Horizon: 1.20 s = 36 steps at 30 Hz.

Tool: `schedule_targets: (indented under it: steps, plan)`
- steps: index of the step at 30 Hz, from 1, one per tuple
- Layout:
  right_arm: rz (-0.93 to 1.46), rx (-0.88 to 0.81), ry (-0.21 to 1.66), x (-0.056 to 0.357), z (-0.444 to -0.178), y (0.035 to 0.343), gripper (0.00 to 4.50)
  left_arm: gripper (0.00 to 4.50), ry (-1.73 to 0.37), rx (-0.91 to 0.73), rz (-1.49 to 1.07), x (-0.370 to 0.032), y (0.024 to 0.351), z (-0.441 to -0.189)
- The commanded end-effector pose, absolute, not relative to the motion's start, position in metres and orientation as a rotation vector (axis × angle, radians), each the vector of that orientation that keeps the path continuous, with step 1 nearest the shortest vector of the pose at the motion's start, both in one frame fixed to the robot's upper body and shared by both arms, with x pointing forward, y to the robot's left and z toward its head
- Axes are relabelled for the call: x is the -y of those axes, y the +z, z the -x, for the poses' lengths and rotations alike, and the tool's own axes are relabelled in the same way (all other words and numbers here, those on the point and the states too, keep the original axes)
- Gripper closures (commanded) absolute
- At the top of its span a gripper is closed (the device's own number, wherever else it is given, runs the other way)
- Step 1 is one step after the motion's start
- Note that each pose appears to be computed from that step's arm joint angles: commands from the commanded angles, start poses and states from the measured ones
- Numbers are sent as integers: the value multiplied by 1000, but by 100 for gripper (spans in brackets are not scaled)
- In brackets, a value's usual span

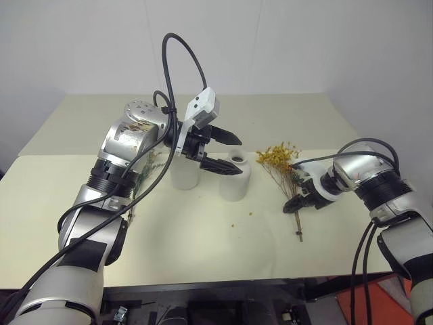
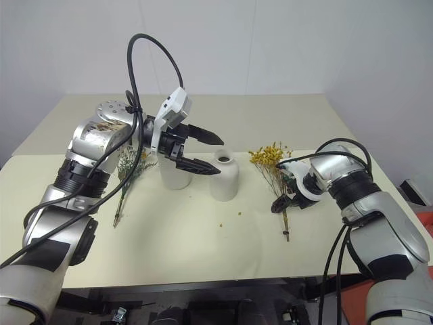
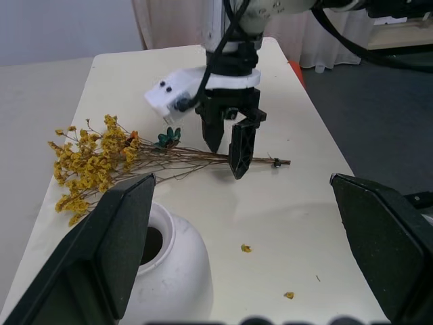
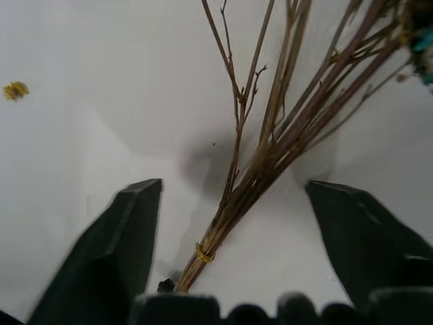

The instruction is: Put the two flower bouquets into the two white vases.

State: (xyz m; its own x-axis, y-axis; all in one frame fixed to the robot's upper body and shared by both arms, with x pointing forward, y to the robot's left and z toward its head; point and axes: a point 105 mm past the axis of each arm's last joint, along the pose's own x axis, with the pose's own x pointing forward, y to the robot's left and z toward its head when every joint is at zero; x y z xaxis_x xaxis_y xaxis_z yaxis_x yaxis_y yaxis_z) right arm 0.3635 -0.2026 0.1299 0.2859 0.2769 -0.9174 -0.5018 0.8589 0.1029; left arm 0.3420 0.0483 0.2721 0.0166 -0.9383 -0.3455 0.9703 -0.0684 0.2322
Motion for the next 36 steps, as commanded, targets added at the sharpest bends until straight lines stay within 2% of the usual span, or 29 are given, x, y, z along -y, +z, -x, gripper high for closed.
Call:
schedule_targets:
  steps: [1, 2, 5, 9, 12, 17, 20, 24, 30, 33, 36]
  plan:
    - [237, -1158, 543, 200, -368, 133, 189, 0, -1574, -35, -514, -47, 284, -336]
    - [240, -1159, 542, 200, -368, 133, 238, 0, -1570, -34, -516, -48, 284, -336]
    - [243, -1157, 525, 203, -369, 134, 335, 0, -1559, -29, -518, -49, 286, -336]
    - [208, -1133, 484, 210, -372, 142, 446, 0, -1550, -24, -521, -50, 286, -336]
    - [130, -1083, 420, 219, -378, 159, 446, 0, -1535, -13, -521, -52, 288, -338]
    - [-15, -804, 370, 229, -394, 217, 446, 0, -1498, -1, -536, -59, 289, -344]
    - [-76, -534, 352, 231, -404, 259, 446, 0, -1477, 27, -513, -63, 292, -348]
    - [-58, 3, 390, 213, -405, 320, 446, 0, -1477, 54, -499, -71, 298, -350]
    - [-128, 344, 623, 154, -378, 353, 446, 0, -1467, 47, -502, -84, 301, -352]
    - [-181, 397, 738, 129, -371, 357, 446, 0, -1460, 39, -508, -90, 301, -352]
    - [-161, 402, 821, 107, -367, 348, 446, 0, -1457, 26, -521, -93, 299, -351]
